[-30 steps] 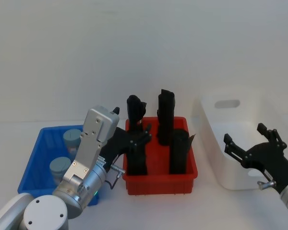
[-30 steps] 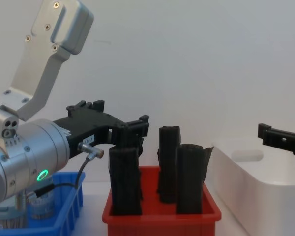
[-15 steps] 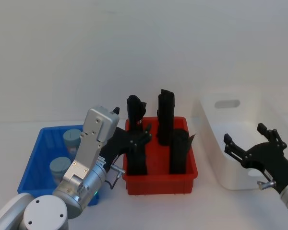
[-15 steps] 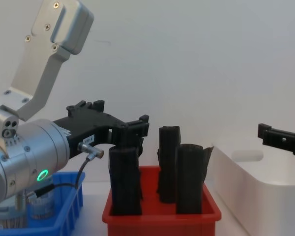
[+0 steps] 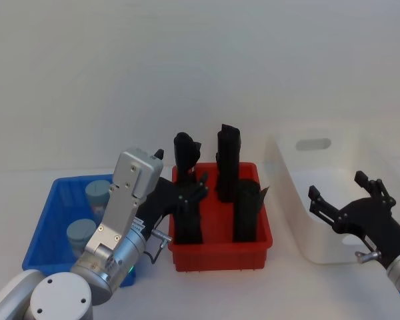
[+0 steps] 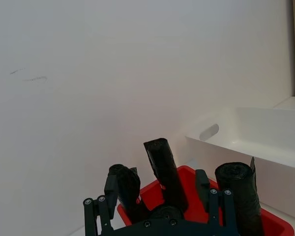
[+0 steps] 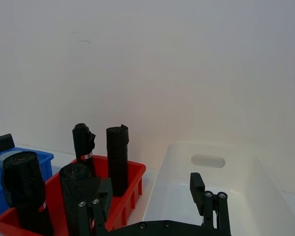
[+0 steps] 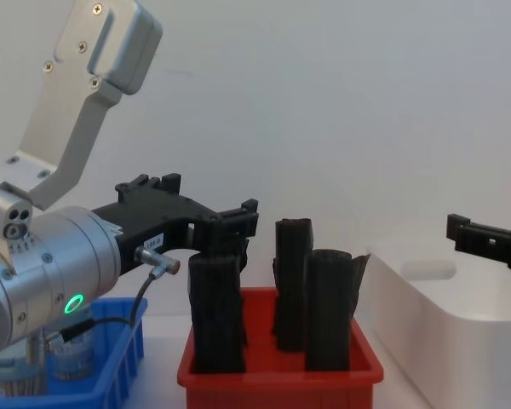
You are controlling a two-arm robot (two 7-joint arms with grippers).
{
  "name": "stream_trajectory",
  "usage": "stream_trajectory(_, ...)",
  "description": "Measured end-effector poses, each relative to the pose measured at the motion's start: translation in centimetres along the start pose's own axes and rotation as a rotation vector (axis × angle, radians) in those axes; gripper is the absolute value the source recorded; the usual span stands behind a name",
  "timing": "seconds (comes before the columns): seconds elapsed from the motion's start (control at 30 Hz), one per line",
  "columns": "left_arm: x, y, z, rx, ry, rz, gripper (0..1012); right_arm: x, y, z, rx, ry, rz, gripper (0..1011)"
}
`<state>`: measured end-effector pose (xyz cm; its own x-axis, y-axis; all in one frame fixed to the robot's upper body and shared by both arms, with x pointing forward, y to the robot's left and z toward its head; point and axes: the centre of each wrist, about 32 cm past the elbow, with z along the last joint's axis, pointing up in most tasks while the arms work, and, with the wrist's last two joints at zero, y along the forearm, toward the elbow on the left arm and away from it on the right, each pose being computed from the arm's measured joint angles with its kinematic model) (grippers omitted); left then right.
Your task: Pick the cotton swabs from the blue box and place them into the white box.
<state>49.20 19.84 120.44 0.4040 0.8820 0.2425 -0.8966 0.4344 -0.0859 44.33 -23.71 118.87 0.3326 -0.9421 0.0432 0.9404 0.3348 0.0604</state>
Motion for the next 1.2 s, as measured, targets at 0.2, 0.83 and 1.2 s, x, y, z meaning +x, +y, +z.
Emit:
stream_trajectory(0.2,0.00,0.00,0.00,0.000,0.000,0.000,1000,0.0,0.0,0.0,0.000,0.000,0.000,1001)
stream_trajectory(0.83,0.00,0.00,0.00,0.000,0.000,0.000,1000,0.0,0.1,0.1,0.002,0.000,0.005,1002)
stream_trajectory(1.2,0.00,0.00,0.00,0.000,0.000,0.000,1000,0.7,1.2,0.3,-0.004,0.018,0.085,1001)
